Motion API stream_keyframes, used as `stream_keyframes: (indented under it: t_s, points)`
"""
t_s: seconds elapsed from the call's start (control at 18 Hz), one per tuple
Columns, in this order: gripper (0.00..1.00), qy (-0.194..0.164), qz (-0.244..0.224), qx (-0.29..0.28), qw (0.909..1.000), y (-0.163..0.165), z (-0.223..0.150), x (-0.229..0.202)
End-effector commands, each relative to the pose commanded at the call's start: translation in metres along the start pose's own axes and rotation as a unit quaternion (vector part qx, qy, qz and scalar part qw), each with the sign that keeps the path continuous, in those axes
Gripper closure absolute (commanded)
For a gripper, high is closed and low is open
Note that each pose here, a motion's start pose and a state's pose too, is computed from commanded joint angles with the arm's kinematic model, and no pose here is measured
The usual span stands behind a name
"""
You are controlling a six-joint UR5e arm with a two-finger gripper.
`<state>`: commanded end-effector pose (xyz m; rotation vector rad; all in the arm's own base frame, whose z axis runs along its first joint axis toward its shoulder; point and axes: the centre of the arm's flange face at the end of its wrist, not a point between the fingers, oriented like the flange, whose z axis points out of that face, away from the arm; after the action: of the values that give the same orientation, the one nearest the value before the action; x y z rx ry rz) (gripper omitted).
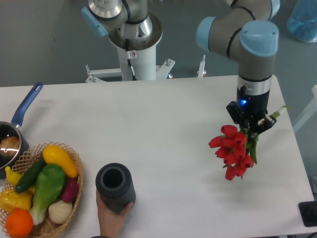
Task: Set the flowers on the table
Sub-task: 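Lower the gripper holding the red tulips toward the table surface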
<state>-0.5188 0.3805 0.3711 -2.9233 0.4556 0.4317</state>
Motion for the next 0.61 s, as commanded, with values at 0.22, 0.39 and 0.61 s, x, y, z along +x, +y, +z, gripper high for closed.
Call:
stream_keyframes:
  t_s: [0.22, 0.39, 0.61]
  points:
    - [1.00, 0.005, 0.001, 0.000, 1.0000, -0.001, 0.005, 0.003]
    - [0.99, 0.019, -0.003, -0.002, 0.9998, -0.003, 0.017, 0.014]
    - [0.99, 0.037, 0.000, -0.013, 0.9992, 0.002, 0.036, 0.028]
